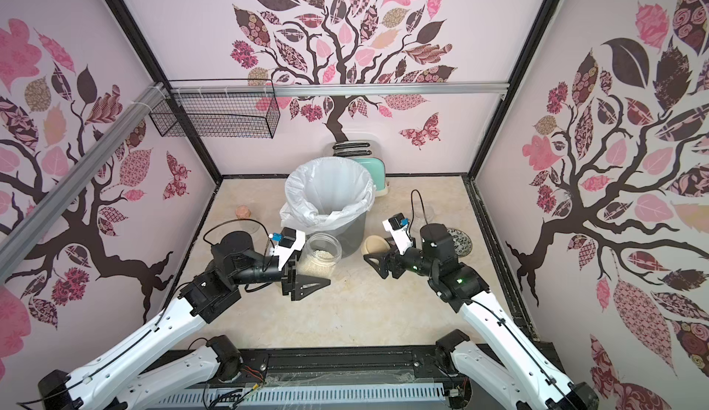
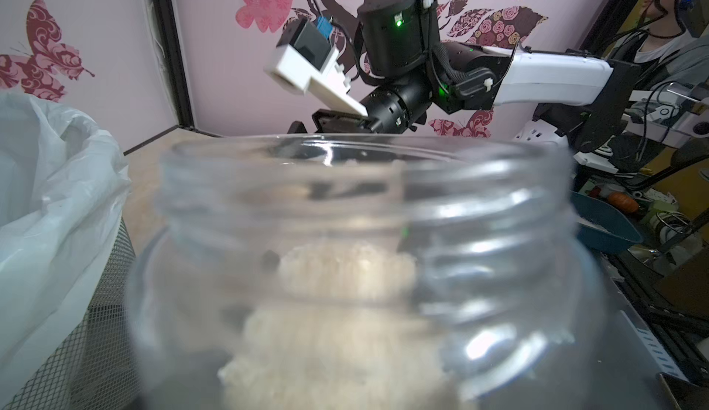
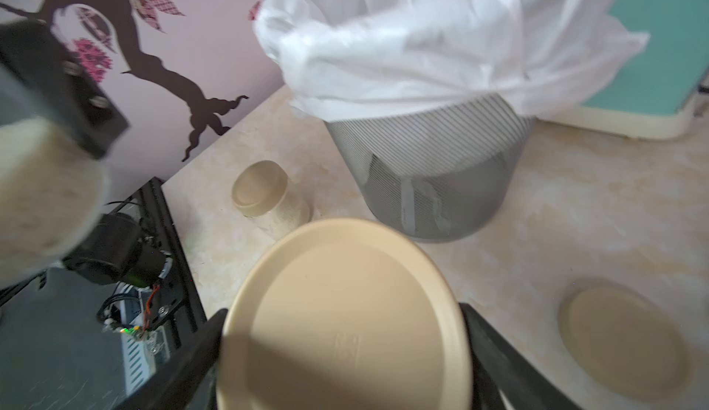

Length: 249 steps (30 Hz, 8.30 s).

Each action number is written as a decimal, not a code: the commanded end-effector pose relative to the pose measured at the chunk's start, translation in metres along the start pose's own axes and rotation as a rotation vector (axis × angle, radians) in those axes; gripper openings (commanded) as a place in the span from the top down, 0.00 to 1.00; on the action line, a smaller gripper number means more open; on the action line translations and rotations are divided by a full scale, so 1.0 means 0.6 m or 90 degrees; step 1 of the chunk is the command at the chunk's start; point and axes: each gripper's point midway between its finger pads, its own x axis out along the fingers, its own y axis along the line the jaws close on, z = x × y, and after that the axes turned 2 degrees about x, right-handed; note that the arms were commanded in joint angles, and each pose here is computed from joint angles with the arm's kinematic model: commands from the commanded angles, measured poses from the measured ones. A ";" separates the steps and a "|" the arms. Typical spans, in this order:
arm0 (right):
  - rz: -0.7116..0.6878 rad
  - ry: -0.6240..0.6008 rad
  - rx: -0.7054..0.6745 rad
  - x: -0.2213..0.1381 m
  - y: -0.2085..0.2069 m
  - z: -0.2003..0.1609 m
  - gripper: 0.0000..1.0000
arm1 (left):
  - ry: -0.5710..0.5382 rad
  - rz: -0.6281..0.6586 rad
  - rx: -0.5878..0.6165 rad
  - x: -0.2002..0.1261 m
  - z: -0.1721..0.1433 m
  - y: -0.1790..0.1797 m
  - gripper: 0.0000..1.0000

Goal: Empty moldy rice from jars
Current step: Place the lid at the center of the board, then pour the moldy rice from the jar into the trash bin.

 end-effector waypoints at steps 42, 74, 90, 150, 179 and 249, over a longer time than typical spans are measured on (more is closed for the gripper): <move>-0.408 0.099 0.195 0.113 -0.203 -0.257 0.01 | -0.057 0.041 0.087 -0.006 0.070 0.016 0.38; 0.218 -0.066 -0.346 -0.053 0.256 0.380 0.22 | -0.016 0.116 0.185 -0.024 0.165 0.192 0.38; 0.207 0.044 -0.359 0.082 0.196 0.375 0.36 | 0.005 0.122 0.217 -0.003 0.177 0.282 0.38; 0.230 -0.146 -0.198 0.159 0.082 0.458 1.00 | 0.042 0.406 0.275 -0.068 0.215 0.384 0.02; 0.273 -0.303 -0.220 0.118 0.144 0.438 1.00 | -0.457 0.279 -0.872 -0.077 0.209 0.450 0.02; 0.058 -0.303 -0.147 -0.002 0.062 0.376 0.01 | -0.350 0.289 -0.818 -0.020 0.185 0.510 0.32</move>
